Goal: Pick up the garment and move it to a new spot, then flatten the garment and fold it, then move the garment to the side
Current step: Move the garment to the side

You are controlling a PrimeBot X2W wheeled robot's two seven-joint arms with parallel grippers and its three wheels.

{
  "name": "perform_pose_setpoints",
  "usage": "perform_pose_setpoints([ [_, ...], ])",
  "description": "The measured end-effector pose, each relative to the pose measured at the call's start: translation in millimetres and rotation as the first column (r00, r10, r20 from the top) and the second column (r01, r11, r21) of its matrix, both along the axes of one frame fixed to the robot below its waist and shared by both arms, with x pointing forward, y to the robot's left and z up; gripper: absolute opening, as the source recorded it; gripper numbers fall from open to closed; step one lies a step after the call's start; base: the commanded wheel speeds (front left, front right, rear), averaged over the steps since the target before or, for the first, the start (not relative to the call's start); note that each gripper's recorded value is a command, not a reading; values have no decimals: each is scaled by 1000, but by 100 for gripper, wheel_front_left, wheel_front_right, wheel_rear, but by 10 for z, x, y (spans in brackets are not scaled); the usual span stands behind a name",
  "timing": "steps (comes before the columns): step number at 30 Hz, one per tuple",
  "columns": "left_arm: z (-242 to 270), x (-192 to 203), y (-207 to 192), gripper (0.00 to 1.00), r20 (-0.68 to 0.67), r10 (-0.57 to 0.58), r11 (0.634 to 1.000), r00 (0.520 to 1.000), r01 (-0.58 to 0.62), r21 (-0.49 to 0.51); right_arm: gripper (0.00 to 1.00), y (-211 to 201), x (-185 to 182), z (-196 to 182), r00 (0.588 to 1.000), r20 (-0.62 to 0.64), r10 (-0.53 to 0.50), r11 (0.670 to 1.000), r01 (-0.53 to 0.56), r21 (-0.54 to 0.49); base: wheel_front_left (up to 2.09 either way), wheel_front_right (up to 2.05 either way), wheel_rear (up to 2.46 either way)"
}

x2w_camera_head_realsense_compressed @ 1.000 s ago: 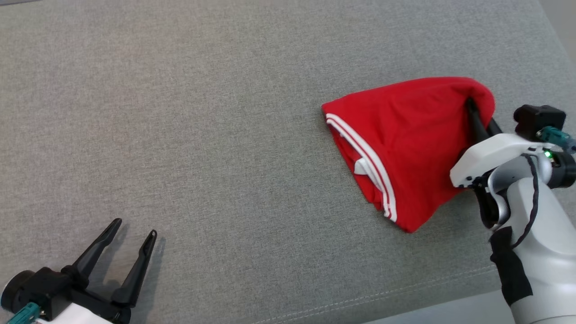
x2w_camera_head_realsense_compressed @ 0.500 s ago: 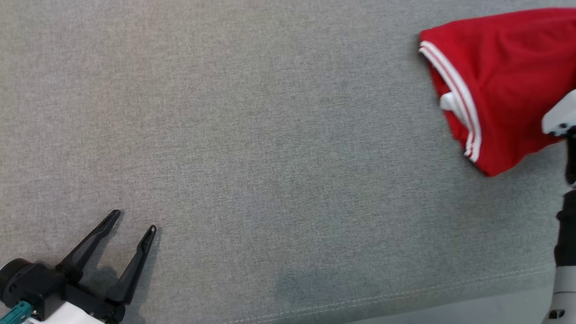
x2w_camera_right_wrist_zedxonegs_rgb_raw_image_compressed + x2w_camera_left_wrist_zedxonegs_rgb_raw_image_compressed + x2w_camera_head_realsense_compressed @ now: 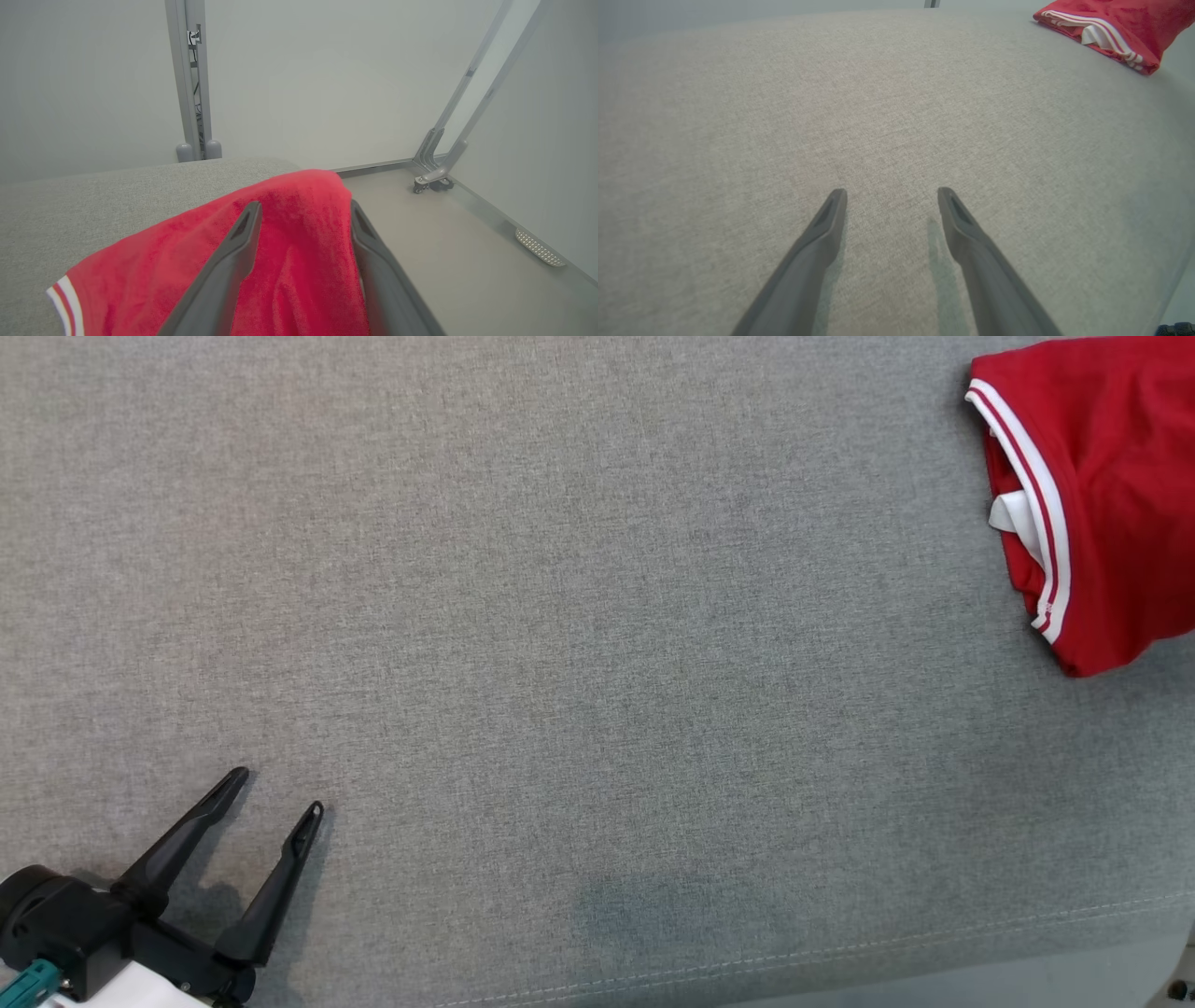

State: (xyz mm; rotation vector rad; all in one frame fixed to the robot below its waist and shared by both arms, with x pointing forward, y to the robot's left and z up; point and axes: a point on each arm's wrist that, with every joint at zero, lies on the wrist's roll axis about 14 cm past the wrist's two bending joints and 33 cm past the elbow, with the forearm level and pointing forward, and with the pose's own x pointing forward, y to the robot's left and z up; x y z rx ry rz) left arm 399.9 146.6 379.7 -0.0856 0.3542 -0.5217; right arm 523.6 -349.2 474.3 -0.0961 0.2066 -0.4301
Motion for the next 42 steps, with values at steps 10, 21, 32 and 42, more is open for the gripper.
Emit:
perform_pose_setpoints([
  [10,220,-14,-88,100,55,12,999,998,-10,-34,100,-249,-408,188,997,-10,-83,995,82,-58,0,0,0],
  [21,458,-80,-197,100,113,44,997,993,-36,-74,100,35,-521,566,997,76,17,998,-12,-67,0,0,0],
  [32,658,-141,-251,100,165,91,992,982,-74,-102,100,542,-548,630,975,137,177,984,-174,-36,0,0,0],
  [42,745,-267,-174,100,192,153,986,969,-136,-97,100,1086,-645,550,927,194,320,945,-327,1,0,0,0],
])
